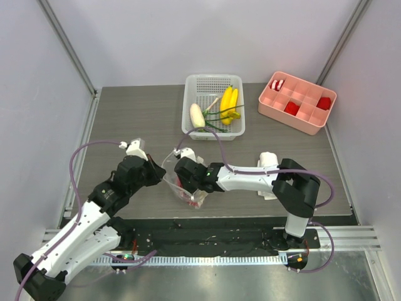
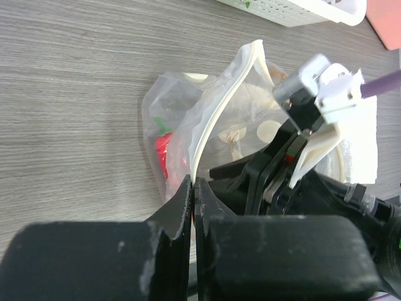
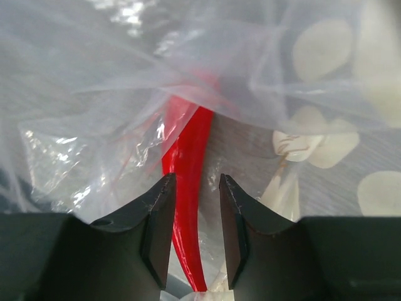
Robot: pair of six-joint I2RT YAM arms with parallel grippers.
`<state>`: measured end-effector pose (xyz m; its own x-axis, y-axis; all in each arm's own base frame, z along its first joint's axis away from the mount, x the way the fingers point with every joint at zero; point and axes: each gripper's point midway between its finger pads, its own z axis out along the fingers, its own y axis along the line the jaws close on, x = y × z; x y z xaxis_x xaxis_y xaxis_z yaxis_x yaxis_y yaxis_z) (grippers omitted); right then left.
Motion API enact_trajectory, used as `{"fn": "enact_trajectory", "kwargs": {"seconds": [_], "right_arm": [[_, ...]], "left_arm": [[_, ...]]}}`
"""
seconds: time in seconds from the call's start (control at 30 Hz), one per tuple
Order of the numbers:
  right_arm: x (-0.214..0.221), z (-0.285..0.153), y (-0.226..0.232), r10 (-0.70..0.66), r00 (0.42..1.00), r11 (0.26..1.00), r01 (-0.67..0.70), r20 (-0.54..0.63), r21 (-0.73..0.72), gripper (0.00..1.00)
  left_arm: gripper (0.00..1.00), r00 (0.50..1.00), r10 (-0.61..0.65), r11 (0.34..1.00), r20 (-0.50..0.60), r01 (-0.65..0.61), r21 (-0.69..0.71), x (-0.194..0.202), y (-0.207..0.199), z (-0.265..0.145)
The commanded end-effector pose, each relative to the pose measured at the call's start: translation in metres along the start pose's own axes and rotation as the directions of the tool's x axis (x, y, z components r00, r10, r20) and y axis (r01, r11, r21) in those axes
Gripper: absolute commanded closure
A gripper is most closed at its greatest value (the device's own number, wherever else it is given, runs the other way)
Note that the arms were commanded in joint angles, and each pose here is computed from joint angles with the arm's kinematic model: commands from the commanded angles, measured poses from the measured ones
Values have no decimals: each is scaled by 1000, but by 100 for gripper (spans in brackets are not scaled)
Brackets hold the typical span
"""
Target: Open the zip-top bag and remove the fake food
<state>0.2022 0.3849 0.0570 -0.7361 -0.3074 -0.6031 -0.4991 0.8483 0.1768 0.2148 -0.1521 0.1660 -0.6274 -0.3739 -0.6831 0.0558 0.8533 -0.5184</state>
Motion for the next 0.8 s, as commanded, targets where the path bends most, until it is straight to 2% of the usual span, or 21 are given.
{"fn": "enact_trajectory", "kwargs": {"seconds": [0.0, 0.1, 0.2, 0.23, 0.33, 0.47, 0.57, 0.67, 0.7, 0.77], "right_arm": [[2, -5, 20, -1, 1000, 997, 0, -3, -75, 61], [8, -1, 23, -7, 1000, 996, 5, -23, -92, 59], [11, 2, 26, -17, 1000, 995, 15, -24, -94, 53], [14, 6, 26, -21, 999, 996, 19, -30, -87, 47], [16, 14, 27, -26, 999, 996, 23, -35, -88, 39], [20, 29, 23, -35, 999, 998, 33, -35, -52, 38], [27, 41, 12, -48, 998, 999, 49, -38, 10, 41], [27, 42, 6, -53, 998, 998, 54, -23, 44, 49], [27, 40, 5, -54, 998, 997, 55, -19, 47, 57], [23, 35, 2, -49, 999, 997, 48, 4, 53, 63]], "left_arm": [[100, 1000, -3, 1000, 22, 2, 22, -10, -9, -4], [100, 1000, -1, 1000, 24, 1, 20, -10, -8, -4], [100, 1000, 0, 1000, 21, 0, 12, -8, -6, -2], [100, 1000, 0, 1000, 22, 0, 15, -8, -6, -2], [100, 1000, -2, 1000, 17, 2, 9, -5, -4, 0], [100, 1000, -1, 1000, 14, 1, -3, -3, 0, 0], [100, 1000, 1, 1000, 18, -1, -11, -3, 3, -2], [100, 1000, 4, 1000, 28, -4, -19, -4, 5, -5], [100, 1000, 6, 1000, 27, -6, -22, -3, 6, -5], [100, 999, 7, 1000, 35, -6, -27, -5, 7, -5]]}}
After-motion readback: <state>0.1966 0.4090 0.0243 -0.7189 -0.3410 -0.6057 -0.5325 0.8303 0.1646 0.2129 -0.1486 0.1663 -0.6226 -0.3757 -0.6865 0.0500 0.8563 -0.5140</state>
